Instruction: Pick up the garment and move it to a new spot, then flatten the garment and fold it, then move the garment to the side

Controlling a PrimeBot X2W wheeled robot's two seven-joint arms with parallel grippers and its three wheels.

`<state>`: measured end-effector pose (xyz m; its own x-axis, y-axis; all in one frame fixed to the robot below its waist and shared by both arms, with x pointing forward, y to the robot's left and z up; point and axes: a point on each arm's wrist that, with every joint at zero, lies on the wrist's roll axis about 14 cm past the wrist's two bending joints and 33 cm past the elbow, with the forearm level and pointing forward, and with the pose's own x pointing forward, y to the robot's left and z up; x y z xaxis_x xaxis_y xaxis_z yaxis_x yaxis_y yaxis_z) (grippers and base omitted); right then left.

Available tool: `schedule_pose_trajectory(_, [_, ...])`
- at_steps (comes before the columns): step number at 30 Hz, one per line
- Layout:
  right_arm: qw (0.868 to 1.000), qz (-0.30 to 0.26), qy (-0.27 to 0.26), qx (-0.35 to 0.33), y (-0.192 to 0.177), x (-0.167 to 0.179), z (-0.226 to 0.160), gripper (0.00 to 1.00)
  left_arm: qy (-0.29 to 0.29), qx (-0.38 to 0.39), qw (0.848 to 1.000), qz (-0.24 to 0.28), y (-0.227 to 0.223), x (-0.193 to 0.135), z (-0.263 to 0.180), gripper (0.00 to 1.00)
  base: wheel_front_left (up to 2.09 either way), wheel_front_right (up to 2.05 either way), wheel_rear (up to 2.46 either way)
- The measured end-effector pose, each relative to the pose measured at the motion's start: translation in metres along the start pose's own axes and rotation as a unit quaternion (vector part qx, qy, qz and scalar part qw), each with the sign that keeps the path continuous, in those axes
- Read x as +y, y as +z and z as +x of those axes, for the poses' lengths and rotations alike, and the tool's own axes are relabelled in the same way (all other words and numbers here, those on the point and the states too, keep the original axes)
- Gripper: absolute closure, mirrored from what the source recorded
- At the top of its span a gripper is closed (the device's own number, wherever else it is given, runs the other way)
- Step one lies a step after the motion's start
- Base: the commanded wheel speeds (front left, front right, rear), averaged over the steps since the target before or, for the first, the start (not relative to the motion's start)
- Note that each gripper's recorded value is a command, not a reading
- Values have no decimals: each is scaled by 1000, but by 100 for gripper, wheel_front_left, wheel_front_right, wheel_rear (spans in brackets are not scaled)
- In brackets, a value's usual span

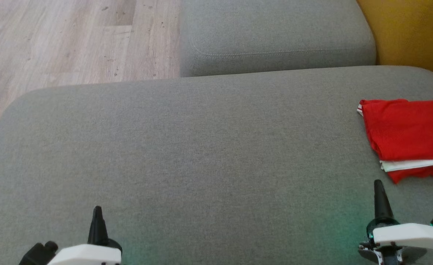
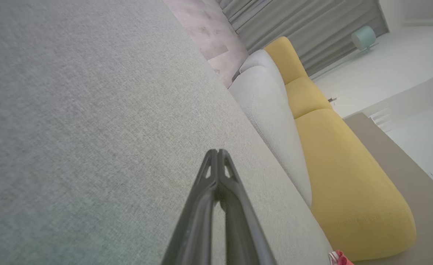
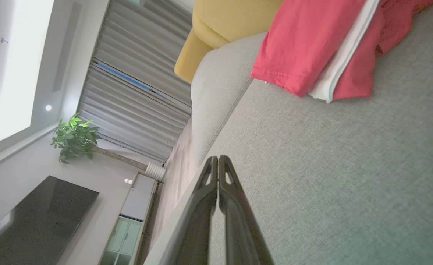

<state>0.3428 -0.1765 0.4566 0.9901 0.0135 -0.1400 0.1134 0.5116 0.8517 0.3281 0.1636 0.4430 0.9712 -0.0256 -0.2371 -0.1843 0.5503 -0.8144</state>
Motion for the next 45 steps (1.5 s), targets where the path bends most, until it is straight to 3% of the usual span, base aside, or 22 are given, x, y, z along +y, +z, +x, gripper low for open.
schedule_pose_trajectory(21, [993, 118, -5, -8, 12, -2, 10, 100, -22, -3, 992, -124, 16, -8, 16, 100, 0, 0, 0])
schedule_pose_trajectory(45, [968, 250, 15, -24, 32, 6, 24, 100, -59, -14, 964, -261, 38, -20, 33, 100, 0, 0, 0])
